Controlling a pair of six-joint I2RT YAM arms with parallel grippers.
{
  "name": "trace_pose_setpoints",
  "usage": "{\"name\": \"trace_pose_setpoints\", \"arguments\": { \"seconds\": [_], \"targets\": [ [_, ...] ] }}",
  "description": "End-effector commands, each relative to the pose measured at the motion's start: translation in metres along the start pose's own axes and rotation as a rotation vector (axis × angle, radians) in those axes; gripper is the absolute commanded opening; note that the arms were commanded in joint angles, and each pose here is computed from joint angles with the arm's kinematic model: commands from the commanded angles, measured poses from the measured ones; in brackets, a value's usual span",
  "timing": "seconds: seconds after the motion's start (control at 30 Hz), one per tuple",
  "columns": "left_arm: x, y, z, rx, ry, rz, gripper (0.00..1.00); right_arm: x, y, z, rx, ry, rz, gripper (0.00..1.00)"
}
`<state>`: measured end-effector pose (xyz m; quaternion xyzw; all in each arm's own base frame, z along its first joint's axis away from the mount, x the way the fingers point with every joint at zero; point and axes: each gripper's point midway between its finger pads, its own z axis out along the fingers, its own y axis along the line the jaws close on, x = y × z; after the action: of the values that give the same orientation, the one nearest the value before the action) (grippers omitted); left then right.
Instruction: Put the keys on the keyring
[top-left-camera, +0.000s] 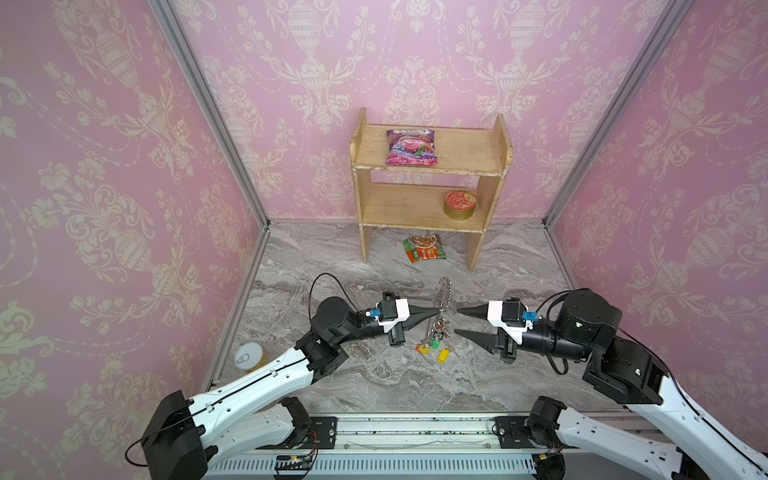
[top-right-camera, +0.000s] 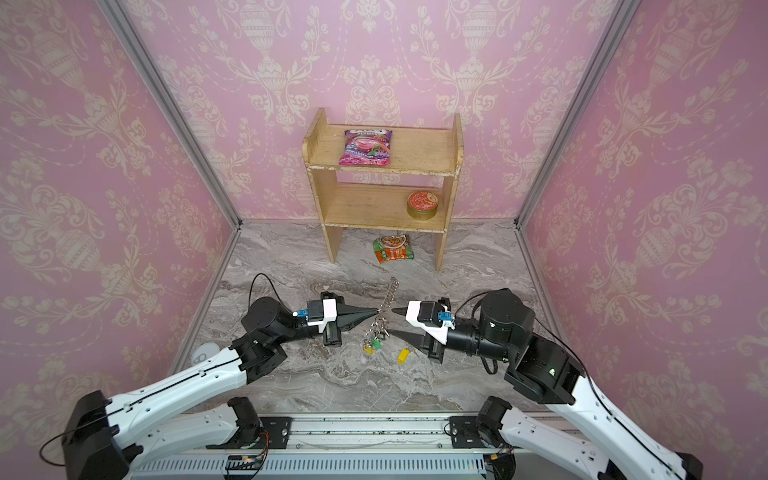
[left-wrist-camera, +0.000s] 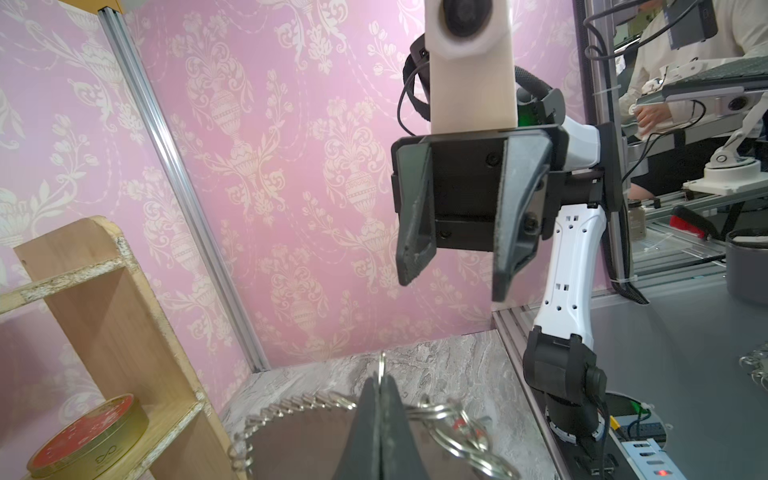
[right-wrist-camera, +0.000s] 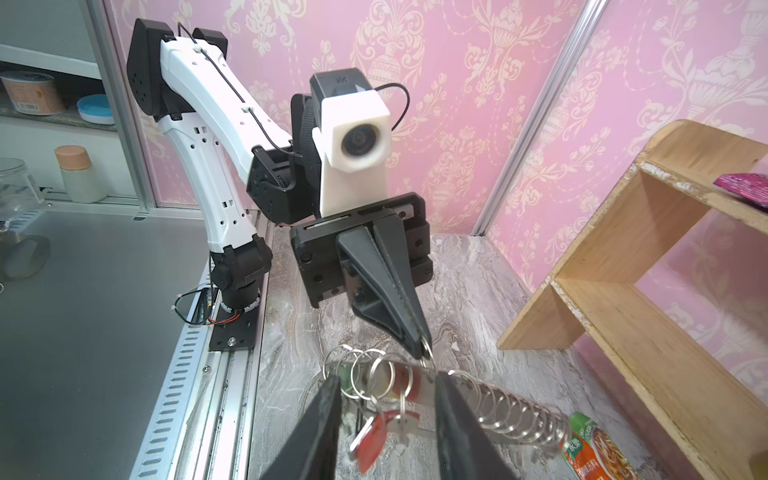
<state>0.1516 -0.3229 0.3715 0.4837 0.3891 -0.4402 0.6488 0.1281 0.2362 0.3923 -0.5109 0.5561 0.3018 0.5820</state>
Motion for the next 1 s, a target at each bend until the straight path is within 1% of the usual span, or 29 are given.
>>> {"name": "trace_pose_setpoints", "arguments": {
  "seconds": [0.0,0.1,0.17,0.33,0.47,0.7,0.87,0.97],
  "targets": [
    [-0.042,-0.011,-0.002,0.085,-0.143,0.044,0.00,-0.006,-0.007,-0.006,0.030,-0.008,0.000,0.37],
    [-0.037,-0.017,0.000,0.130,-0.113,0.051,0.00,-0.005,-0.009,-0.004,0.019,0.003,0.031,0.35],
    [-0.034,-0.021,-0.001,0.154,-0.100,0.056,0.00,-0.005,-0.009,-0.002,-0.007,0.006,0.054,0.34],
    [-0.041,-0.026,-0.005,0.169,-0.116,0.077,0.00,-0.007,0.005,0.004,-0.126,0.006,0.086,0.35],
    [-0.047,-0.028,-0.009,0.170,-0.130,0.098,0.00,-0.002,0.018,0.009,-0.225,0.033,0.109,0.33],
    [-0.057,-0.031,-0.012,0.179,-0.152,0.110,0.00,0.000,0.029,0.007,-0.293,0.033,0.117,0.27],
    [-0.056,-0.031,-0.011,0.187,-0.151,0.097,0.00,-0.003,0.036,0.007,-0.341,0.018,0.113,0.25],
    [-0.054,-0.033,-0.010,0.198,-0.148,0.080,0.00,-0.001,0.036,0.008,-0.342,0.026,0.111,0.25]
  ]
}}
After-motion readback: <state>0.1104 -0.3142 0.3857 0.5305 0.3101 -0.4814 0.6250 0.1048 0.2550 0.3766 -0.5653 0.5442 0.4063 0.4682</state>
